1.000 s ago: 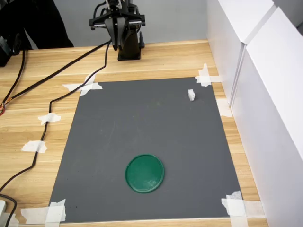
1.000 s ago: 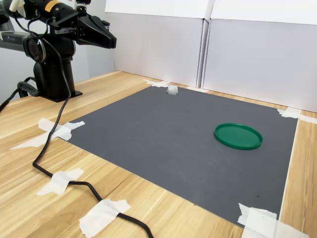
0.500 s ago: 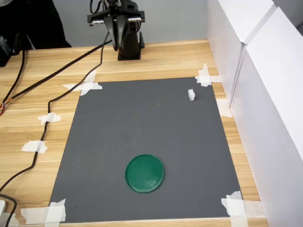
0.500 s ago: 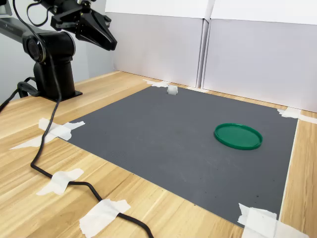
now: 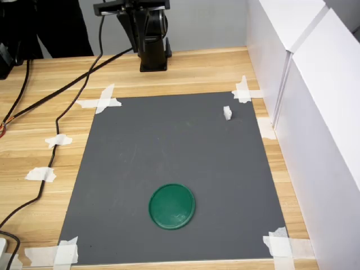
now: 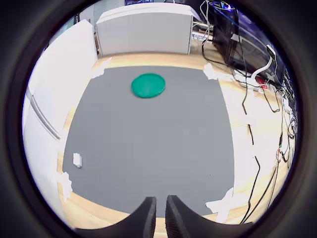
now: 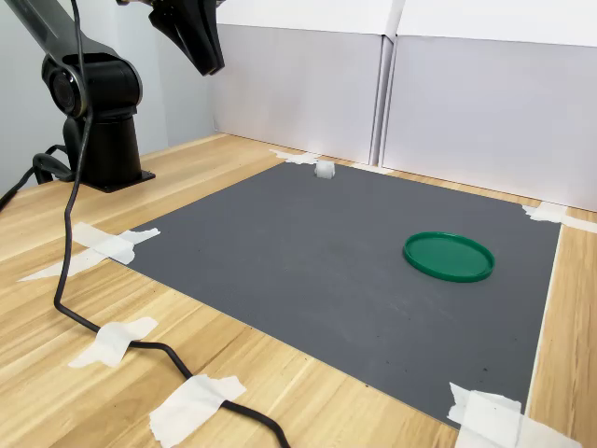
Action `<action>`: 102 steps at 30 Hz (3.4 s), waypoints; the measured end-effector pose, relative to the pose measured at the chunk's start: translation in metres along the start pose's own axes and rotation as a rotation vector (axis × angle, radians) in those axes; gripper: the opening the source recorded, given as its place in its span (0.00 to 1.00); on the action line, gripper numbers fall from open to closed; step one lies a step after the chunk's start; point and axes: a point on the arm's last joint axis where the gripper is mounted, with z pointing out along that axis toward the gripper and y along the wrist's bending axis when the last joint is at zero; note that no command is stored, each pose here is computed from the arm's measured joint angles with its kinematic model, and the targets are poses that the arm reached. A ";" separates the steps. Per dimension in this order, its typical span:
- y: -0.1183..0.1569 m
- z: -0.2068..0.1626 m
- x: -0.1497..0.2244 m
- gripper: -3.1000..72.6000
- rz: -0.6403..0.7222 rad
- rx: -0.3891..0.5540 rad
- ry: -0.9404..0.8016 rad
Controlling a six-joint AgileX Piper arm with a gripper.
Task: Grasp a white terminal and put it on the green lid.
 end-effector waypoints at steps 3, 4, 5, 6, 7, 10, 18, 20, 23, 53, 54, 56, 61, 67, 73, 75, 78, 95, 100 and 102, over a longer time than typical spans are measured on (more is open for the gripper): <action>-0.002 0.005 -0.002 0.14 -0.052 0.000 0.049; -0.001 0.008 -0.002 0.14 -0.065 -0.010 0.077; -0.001 0.011 -0.002 0.15 -0.069 -0.025 0.104; 0.001 0.016 -0.002 0.16 -0.068 -0.044 0.132; 0.002 0.020 -0.003 0.18 -0.067 -0.063 0.155; 0.003 0.034 -0.006 0.27 -0.073 -0.101 0.205; 0.004 0.063 -0.016 0.64 -0.016 -0.132 0.247; 0.004 0.066 -0.019 0.71 0.065 -0.129 0.234; 0.011 0.070 -0.022 0.75 0.155 -0.133 0.231; 0.163 0.151 -0.040 0.77 -0.082 -0.281 0.449; 0.164 0.153 -0.040 0.77 -0.082 -0.280 0.447; 0.165 0.158 -0.040 0.77 -0.082 -0.278 0.446; 0.168 0.169 -0.037 0.77 -0.083 -0.271 0.449; 0.170 0.178 -0.035 0.75 -0.083 -0.266 0.456; 0.171 0.183 -0.033 0.75 -0.085 -0.259 0.471; 0.171 0.183 -0.033 0.75 -0.085 -0.259 0.471; 0.171 0.184 -0.032 0.72 -0.085 -0.258 0.475; 0.172 0.189 -0.030 0.32 -0.087 -0.253 0.483; 0.172 0.189 -0.030 0.18 -0.097 -0.256 0.481; 0.172 0.190 -0.030 0.18 -0.099 -0.257 0.479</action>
